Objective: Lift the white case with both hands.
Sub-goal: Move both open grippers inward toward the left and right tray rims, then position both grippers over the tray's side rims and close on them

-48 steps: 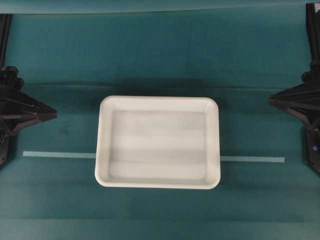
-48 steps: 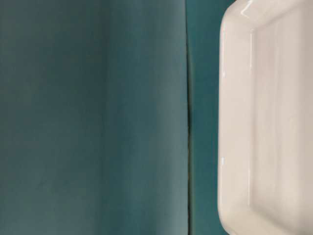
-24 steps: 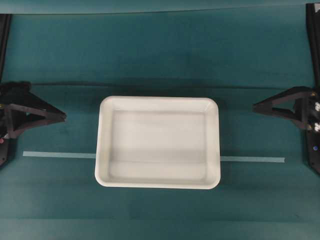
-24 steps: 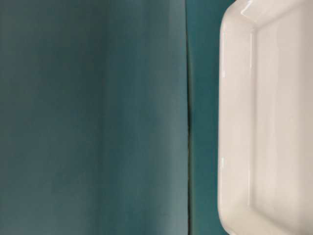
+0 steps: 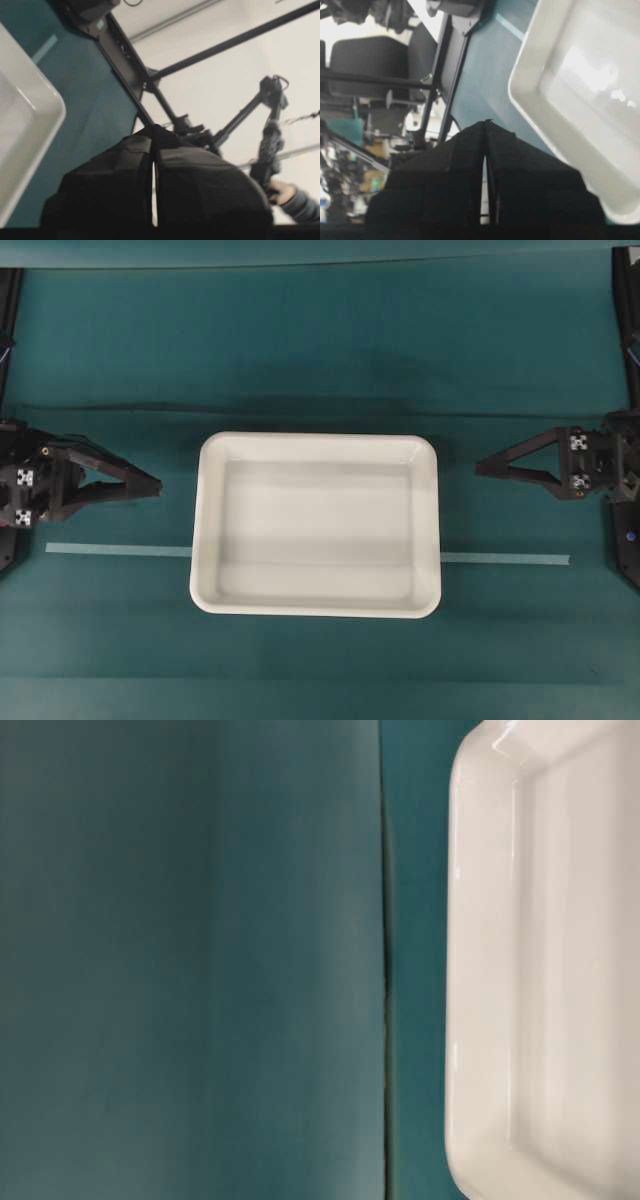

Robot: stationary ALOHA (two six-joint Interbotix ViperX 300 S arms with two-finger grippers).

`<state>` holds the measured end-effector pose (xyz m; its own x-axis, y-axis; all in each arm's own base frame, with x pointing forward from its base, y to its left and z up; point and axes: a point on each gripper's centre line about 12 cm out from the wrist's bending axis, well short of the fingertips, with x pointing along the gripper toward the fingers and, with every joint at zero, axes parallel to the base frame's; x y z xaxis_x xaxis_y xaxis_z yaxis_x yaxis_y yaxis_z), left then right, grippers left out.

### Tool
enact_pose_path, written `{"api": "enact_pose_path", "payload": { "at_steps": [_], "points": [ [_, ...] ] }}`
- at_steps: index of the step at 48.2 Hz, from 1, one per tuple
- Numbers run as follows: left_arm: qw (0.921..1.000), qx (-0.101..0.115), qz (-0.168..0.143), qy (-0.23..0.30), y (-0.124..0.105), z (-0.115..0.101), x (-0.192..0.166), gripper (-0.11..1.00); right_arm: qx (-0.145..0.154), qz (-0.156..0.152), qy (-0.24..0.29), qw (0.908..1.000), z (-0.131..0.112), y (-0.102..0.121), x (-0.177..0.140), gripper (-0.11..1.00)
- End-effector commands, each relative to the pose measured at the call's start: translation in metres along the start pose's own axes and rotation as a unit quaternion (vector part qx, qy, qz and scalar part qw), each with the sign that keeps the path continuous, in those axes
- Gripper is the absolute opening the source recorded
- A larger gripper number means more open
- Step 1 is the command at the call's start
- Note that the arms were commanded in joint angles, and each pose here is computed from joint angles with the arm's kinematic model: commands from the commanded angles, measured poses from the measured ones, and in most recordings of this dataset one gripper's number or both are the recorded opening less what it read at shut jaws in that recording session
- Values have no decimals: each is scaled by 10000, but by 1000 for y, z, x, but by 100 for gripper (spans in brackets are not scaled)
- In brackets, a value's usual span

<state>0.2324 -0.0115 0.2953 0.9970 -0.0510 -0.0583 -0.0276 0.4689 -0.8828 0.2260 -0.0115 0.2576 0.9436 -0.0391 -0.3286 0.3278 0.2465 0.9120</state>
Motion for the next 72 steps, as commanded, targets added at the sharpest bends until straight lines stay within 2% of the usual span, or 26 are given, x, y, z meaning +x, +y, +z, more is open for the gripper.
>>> {"api": "enact_pose_path", "payload": {
  "at_steps": [1, 4, 6, 12, 16, 20, 21, 26, 29, 31, 34, 36, 46, 53, 58, 72],
  "points": [
    [9998, -177, 109, 56, 1, -1, 6, -2, 366, -154, 36, 9992, 0, -2, 10, 1],
    [9990, -338, 263, 125, 7, -3, 6, 0, 582, -240, 42, 9980, -1, -6, 14, 1],
    [9986, -368, 339, 161, 9, -5, 6, 1, 641, -258, 41, 9976, -1, -6, 16, 1],
    [9979, -383, 473, 220, 13, -7, 5, 9, 553, -257, 58, 9981, -4, -7, 23, 3],
    [9971, -382, 588, 281, 16, -8, 5, 22, 505, -268, 101, 9983, -7, -9, 27, 10],
    [9957, -389, 755, 357, 20, -11, 5, 43, 479, -314, 177, 9982, -11, -10, 29, 25],
    [9952, -389, 810, 383, 21, -11, 5, 52, 478, -325, 200, 9981, -12, -10, 29, 29],
    [9917, -398, 1100, 538, 29, -16, 4, 81, 446, -382, 295, 9978, -17, -13, 31, 56],
    [9892, -412, 1267, 611, 33, -18, 3, 94, 439, -459, 333, 9974, -19, -16, 33, 72],
    [9883, -419, 1322, 635, 35, -19, 2, 98, 434, -516, 357, 9971, -20, -18, 34, 81],
    [9873, -411, 1384, 665, 38, -21, 2, 98, 432, -620, 380, 9964, -22, -24, 35, 92],
    [9865, -410, 1432, 688, 41, -23, 2, 97, 430, -688, 394, 9959, -23, -28, 37, 94],
    [9759, -405, 1934, 929, 78, -42, -3, 96, 408, -1210, 508, 9905, -32, -58, 43, 94],
    [9714, -397, 2106, 1020, 99, -54, -5, 96, 374, -1472, 567, 9868, -37, -76, 45, 94],
    [9686, -407, 2209, 1064, 113, -61, -5, 96, 360, -1532, 514, 9862, -38, -85, 47, 94],
    [9677, -418, 2298, 946, 141, -66, 4, 96, 348, -1634, 279, 9855, -39, -113, 52, 94]
  ]
}}
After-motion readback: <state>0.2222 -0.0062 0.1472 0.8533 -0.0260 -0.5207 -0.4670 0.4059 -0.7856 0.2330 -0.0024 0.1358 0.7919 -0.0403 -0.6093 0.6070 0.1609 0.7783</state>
